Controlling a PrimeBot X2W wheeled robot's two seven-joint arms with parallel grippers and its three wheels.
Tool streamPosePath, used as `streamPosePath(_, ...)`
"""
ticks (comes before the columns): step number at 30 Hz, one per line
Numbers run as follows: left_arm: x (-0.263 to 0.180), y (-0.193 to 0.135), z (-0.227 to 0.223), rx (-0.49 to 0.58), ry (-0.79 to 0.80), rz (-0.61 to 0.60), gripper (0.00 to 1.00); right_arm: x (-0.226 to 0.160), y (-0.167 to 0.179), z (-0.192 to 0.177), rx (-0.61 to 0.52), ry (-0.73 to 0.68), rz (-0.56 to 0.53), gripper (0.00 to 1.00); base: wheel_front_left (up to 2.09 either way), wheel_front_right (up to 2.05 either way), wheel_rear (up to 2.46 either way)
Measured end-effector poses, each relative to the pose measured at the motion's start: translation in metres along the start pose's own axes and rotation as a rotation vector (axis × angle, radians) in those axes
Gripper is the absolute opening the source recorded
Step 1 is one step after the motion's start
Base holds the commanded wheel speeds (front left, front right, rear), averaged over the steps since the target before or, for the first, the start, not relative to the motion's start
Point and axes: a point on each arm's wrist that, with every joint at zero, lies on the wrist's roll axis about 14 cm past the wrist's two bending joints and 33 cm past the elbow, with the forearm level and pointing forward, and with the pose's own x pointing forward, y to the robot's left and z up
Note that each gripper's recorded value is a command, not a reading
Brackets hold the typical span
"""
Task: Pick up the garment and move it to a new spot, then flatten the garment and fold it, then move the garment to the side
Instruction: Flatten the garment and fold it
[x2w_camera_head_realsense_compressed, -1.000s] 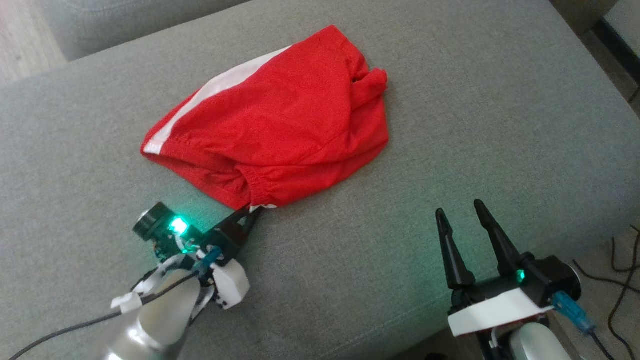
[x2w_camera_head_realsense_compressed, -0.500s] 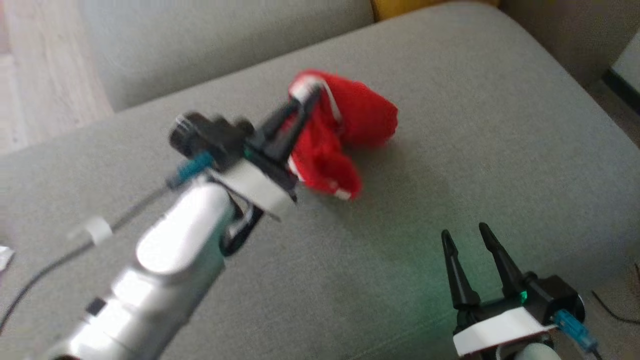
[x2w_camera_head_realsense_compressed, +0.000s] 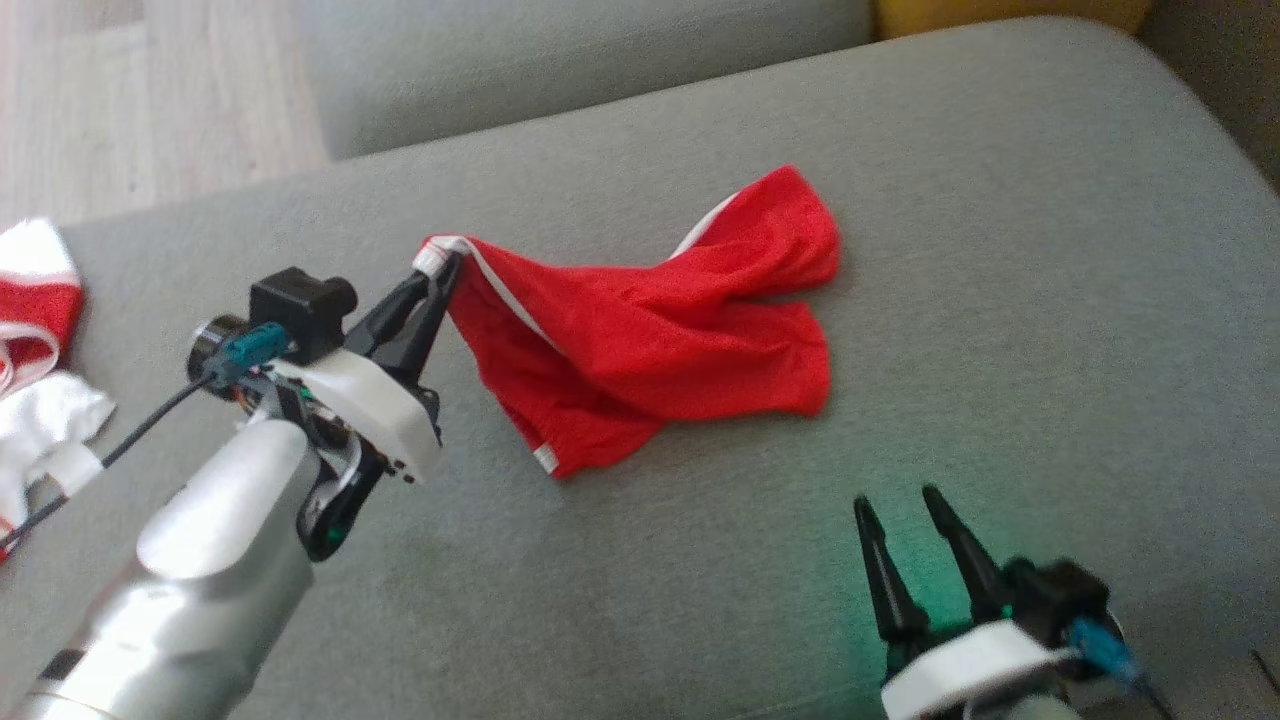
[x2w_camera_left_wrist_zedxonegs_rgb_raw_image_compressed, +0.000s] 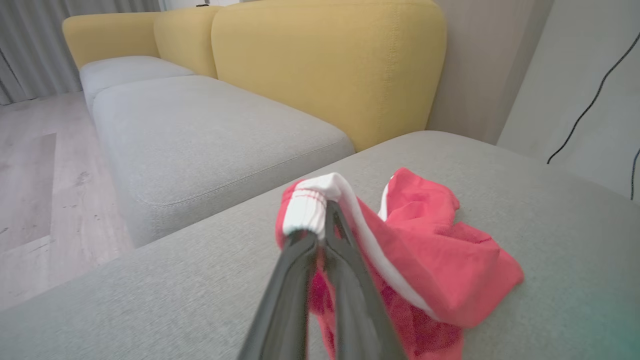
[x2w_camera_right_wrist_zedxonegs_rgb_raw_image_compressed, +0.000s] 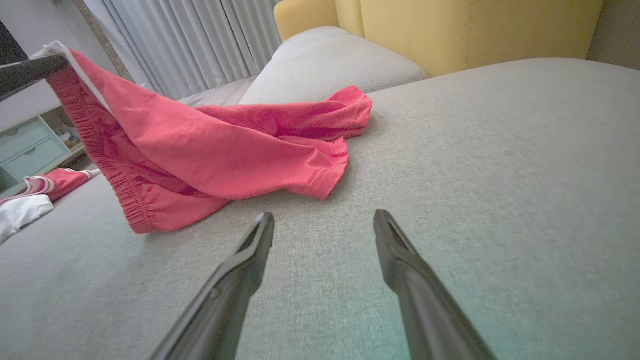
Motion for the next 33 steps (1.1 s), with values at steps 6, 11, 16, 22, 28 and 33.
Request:
streamPosePath(6, -0.008, 0.032, -0.014, -0.013, -0.001, 0.065, 0.00, 0.058, 0.016, 0.008, -0.001, 0.015, 0.078, 1.00, 0.00, 0.00, 0.00)
streamPosePath(11, -0.014, 0.054, -0.015, -0.018, -0.012, 0.110, 0.00, 0.096, 0.016, -0.013, 0.011, 0.113, 0.090, 1.00, 0.00, 0.00, 0.00)
streamPosePath(16, -0.021, 0.066, -0.024, -0.027, -0.010, 0.141, 0.00, 0.115, 0.021, -0.043, 0.026, 0.232, 0.111, 1.00, 0.00, 0.00, 0.00)
streamPosePath(22, -0.027, 0.070, -0.031, -0.039, -0.014, 0.156, 0.00, 0.138, 0.046, -0.042, 0.004, 0.255, 0.215, 0.00, 0.00, 0.00, 0.00)
streamPosePath(28, -0.030, 0.059, -0.008, 0.003, -0.087, 0.130, 0.00, 0.132, 0.043, -0.012, -0.070, 0.170, 0.251, 0.00, 0.00, 0.00, 0.00)
streamPosePath(33, -0.043, 0.029, 0.022, 0.043, -0.179, 0.067, 0.00, 0.112, 0.025, 0.038, -0.122, 0.005, 0.227, 0.00, 0.00, 0.00, 0.00)
